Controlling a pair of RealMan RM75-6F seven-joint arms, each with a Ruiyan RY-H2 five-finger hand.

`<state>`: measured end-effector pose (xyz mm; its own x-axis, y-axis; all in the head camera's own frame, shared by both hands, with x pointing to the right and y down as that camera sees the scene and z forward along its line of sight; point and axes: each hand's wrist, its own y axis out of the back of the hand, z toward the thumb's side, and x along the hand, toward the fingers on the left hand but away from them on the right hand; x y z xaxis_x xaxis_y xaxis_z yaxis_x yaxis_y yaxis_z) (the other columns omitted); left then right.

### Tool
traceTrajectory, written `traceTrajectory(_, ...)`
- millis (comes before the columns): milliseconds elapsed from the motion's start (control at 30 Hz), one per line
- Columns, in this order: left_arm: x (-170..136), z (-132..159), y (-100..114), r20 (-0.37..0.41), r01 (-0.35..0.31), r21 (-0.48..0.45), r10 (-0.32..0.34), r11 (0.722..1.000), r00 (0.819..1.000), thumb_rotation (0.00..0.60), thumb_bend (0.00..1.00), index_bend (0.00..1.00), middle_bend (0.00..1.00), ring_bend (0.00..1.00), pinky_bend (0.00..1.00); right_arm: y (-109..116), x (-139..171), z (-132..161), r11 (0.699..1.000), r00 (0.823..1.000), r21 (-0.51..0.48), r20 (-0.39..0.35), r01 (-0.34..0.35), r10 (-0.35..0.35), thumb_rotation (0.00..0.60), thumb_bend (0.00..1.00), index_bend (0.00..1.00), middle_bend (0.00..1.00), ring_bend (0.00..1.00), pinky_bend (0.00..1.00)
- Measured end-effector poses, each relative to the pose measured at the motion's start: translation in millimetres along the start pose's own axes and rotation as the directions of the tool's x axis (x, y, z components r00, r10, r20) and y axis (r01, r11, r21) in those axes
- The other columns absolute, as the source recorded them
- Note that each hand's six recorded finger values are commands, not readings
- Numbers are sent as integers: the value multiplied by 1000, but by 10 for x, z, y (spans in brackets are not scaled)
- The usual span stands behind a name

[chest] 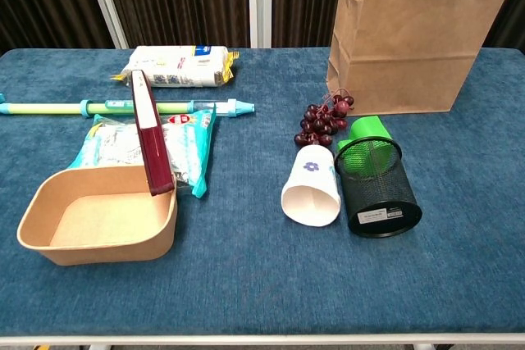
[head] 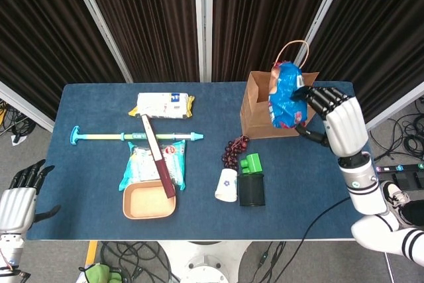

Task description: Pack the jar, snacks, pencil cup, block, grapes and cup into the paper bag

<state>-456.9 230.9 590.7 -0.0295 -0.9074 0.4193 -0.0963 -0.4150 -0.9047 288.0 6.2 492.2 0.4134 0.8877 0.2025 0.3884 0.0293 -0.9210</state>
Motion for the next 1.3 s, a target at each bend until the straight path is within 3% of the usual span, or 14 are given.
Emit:
traceTrajectory(200,-5,7,-21,1,8,-3,-8,1000,1000,600,41,221,175,133,144,-151,-238,-301,995,979,1,179,-99,97,600,361,599,573,395,515)
traceTrajectory(433,7,-13,-42,-6,17,-6,-17,1000,1000,600,41,221,175,133,144,-508,-396,-471,970,918,-51,315,-239,243,600,357,532,527,355,503)
traceTrajectory(600,2,-53,-56,-19,21,-10,-21,1000,1000,600,42,222,175,133,144,-679,-432,-454,954,890,-111,342,-280,301,600,357,477,503,339,501)
traceTrajectory(767,4,-66,-72,-20,25,-13,-26,1000,999,600,42,221,175,133,144,-681,-414,-420,947,883,-174,348,-269,315,600,355,422,485,334,501)
traceTrajectory(1033,28,-38,-80,-8,23,-14,-23,1000,1000,600,41,221,175,133,144,-681,-345,-418,909,848,-322,370,-266,380,600,351,361,462,319,501)
traceTrajectory(1167,30,-46,-87,-11,28,-14,-28,1000,1000,600,42,222,175,133,143,-701,-328,-479,897,830,-356,390,-263,398,600,343,288,429,289,498)
traceTrajectory(1300,33,-44,-87,-10,27,-12,-27,1000,1000,600,41,221,175,133,144,-756,-335,-520,868,805,-427,405,-253,434,600,278,149,342,206,435)
